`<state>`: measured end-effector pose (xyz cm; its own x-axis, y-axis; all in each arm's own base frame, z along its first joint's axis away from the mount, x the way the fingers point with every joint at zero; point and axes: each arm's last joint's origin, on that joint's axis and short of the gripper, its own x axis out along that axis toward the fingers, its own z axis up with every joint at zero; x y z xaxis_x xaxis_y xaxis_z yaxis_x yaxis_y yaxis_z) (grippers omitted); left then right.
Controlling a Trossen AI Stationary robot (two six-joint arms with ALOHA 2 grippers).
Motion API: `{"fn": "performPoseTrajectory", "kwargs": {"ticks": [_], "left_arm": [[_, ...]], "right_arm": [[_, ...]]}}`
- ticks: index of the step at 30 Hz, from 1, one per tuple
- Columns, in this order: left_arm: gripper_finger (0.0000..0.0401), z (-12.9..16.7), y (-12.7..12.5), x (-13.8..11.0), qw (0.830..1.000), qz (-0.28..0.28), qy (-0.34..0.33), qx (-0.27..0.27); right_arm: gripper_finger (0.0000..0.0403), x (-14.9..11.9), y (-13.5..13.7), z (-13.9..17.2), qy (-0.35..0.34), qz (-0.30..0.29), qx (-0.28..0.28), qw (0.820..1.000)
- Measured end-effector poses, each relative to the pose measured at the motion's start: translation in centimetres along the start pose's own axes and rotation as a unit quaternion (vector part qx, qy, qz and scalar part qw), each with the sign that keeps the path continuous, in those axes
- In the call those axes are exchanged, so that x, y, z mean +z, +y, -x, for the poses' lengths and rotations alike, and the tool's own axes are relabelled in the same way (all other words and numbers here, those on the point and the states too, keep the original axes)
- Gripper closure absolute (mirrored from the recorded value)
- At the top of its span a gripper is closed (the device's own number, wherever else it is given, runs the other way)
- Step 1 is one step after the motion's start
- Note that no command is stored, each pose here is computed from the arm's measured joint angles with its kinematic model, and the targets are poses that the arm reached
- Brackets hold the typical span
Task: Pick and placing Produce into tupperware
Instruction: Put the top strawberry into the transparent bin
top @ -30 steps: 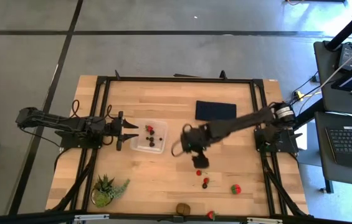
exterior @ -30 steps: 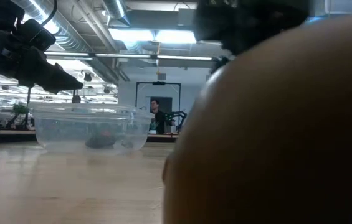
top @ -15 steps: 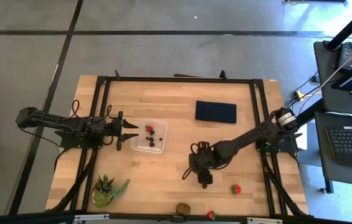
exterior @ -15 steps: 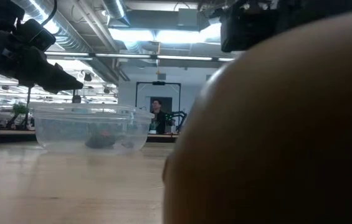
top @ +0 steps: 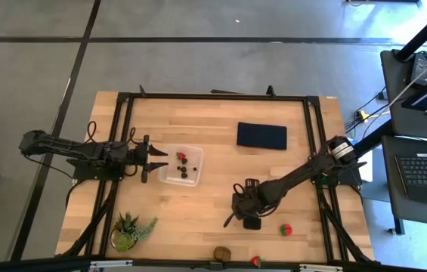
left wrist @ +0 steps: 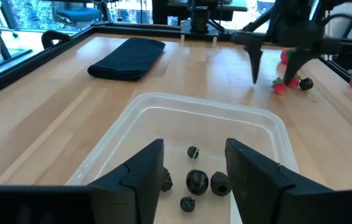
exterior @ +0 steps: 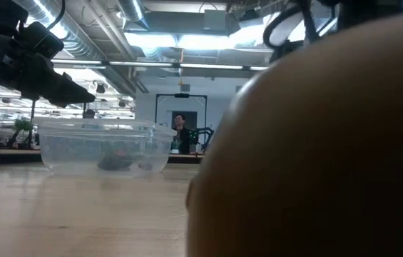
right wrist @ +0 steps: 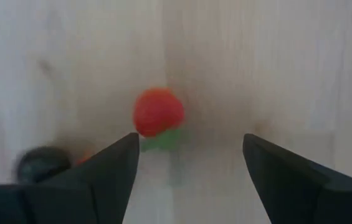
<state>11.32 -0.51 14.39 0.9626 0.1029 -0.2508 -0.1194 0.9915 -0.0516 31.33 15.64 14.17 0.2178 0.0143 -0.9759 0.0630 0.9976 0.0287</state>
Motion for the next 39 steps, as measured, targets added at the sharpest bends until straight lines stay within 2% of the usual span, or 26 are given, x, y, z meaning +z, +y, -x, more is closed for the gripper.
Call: {"fn": "performPoseTrajectory", "kwargs": {"ticks": [8, 18, 25, 39], "left_arm": [[0.0235, 0.00, -0.01, 0.00, 1.000, 0.000, 0.000, -0.001], [0.0236, 0.00, 0.00, 0.00, 1.000, 0.000, 0.000, -0.001], [0.0239, 0.00, 0.00, 0.00, 1.000, 0.000, 0.000, -0.001], [0.0237, 0.00, 0.00, -0.01, 1.000, 0.000, 0.000, -0.001]], "right_arm": [[0.0115, -0.10, 0.02, -0.81, 0.014, -0.006, -0.010, 1.000], [0.0160, -0.03, 0.08, -0.91, 0.011, 0.007, -0.006, 1.000], [0.0165, 0.05, 0.15, -1.00, 0.004, 0.004, -0.002, 1.000], [0.0163, 0.32, 0.23, -1.07, -0.010, -0.092, 0.003, 0.996]]}}
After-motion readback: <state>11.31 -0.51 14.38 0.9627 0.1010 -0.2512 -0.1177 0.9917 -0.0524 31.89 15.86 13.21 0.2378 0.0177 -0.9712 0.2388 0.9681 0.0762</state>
